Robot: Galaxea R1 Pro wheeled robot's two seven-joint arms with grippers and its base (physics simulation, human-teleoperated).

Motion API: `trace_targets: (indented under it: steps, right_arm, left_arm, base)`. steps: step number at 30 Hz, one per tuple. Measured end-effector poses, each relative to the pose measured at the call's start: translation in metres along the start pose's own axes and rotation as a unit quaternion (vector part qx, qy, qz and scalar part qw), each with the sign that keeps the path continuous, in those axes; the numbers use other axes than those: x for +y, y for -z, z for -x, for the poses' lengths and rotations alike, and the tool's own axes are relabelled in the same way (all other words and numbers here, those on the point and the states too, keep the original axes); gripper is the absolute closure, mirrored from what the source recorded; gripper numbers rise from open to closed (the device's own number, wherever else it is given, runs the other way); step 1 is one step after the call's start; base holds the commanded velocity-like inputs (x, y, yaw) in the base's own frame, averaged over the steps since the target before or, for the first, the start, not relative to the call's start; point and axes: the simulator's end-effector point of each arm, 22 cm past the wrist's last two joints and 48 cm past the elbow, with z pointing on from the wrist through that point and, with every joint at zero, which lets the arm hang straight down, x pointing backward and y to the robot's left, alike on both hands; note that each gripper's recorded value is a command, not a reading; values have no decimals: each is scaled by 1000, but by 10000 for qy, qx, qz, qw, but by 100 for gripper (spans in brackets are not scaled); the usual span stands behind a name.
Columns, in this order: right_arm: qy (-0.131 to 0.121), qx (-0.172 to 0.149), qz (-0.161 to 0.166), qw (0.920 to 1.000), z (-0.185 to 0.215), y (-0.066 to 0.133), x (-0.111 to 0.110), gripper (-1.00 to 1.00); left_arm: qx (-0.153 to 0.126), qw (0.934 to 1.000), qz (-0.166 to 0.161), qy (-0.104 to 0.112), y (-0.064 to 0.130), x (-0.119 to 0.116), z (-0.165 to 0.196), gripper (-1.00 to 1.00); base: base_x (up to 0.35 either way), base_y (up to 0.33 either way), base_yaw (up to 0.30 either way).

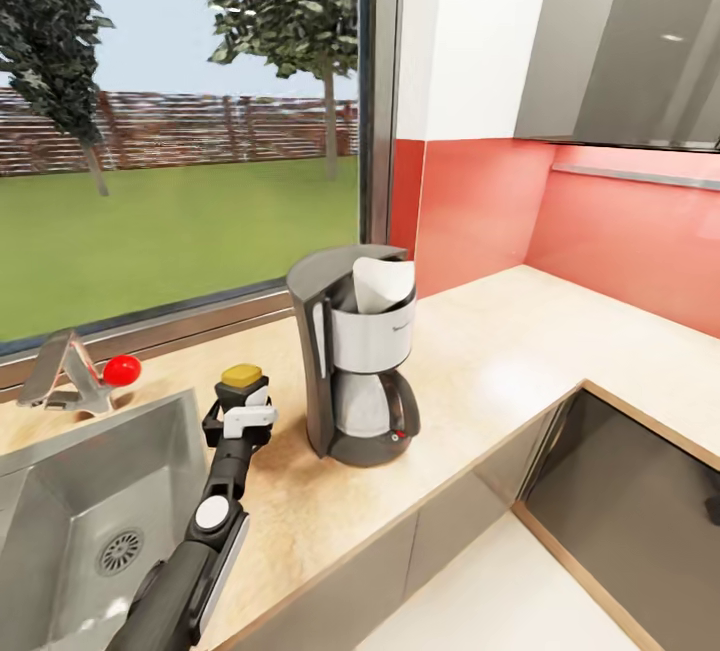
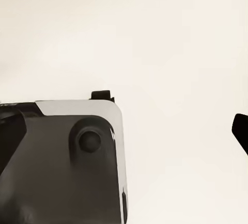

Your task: Set up a coffee station on the kitchen countertop: keep the coffee maker on the countertop, move the bottle of coffee from the kitchen shelf to the counter next to the coffee maker, place a paper coffee filter on top of the coffee maker, put the saucer next to the coffee maker with the coffee cup on the saucer, and place the electric kettle next to the coffee maker.

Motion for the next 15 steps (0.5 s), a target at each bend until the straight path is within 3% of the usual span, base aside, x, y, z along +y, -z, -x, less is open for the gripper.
trace_targets:
  steps: [4, 11, 15]
  right_arm:
    - [0, 1, 0, 10000, 0, 0, 0, -100]
    - [0, 7, 0, 10000, 0, 0, 0, -100]
    - [0, 9, 0, 10000, -1, 0, 0, -100]
  left_arm:
    - [6, 10000, 46, 0, 0, 2, -2, 100]
    - [16, 10000, 55, -2, 0, 2, -3, 100]
    - [65, 10000, 48, -10, 1, 1, -8, 100]
  base:
    - [259, 0, 0]
    - [49, 0, 0]
    - [234, 0, 0]
